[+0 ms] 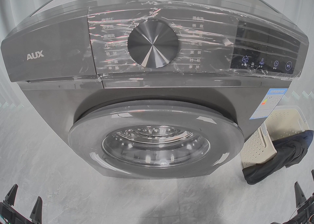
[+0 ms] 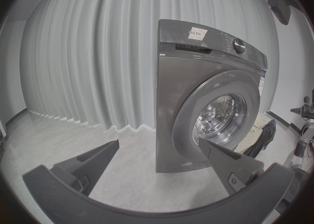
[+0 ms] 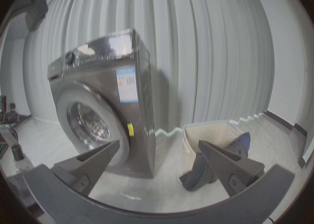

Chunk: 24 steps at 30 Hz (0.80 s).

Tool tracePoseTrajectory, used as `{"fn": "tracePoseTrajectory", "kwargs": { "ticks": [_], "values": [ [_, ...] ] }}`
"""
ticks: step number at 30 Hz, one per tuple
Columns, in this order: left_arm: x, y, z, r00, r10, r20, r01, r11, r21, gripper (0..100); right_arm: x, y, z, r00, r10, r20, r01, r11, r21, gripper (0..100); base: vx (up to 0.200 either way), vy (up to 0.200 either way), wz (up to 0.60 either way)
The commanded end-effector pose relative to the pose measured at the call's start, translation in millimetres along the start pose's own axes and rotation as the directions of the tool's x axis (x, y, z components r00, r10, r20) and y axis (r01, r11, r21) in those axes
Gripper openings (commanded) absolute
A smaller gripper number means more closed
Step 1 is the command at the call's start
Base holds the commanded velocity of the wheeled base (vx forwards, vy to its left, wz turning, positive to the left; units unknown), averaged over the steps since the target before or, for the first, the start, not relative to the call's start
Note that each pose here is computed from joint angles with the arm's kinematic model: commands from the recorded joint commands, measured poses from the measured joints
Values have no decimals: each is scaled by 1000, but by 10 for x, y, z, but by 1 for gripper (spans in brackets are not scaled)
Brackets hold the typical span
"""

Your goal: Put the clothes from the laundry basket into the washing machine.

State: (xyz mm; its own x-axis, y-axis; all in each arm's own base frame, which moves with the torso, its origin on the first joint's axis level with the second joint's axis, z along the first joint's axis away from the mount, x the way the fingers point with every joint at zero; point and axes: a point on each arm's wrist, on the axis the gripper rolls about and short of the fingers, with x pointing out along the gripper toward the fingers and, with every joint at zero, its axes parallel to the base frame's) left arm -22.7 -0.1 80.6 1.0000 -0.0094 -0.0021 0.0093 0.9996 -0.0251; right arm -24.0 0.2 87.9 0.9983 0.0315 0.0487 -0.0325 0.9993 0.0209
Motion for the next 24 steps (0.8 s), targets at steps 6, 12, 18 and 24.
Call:
{"fn": "tracePoseTrajectory", "kwargs": {
  "ticks": [6, 12, 18, 24],
  "values": [
    [-3, 1, -44, 1000, -1, 4, 1, 1000, 1, 100, 361, 51, 772, 972, 216, -96, -206, 973, 108, 100, 0, 0, 0],
    [-3, 1, -44, 1000, -1, 4, 1, 1000, 1, 100, 796, 174, 810, 846, 502, -182, -497, 865, 73, 100, 0, 0, 0],
    [-3, 1, -44, 1000, -1, 4, 1, 1000, 1, 100, 1221, 348, 808, 783, 580, -223, -558, 815, 157, 100, 0, 0, 0],
    [-3, 1, -44, 1000, -1, 4, 1, 1000, 1, 100, 1601, 567, 768, 764, 589, -263, -544, 808, 226, 100, 0, 0, 0]
  ]
}}
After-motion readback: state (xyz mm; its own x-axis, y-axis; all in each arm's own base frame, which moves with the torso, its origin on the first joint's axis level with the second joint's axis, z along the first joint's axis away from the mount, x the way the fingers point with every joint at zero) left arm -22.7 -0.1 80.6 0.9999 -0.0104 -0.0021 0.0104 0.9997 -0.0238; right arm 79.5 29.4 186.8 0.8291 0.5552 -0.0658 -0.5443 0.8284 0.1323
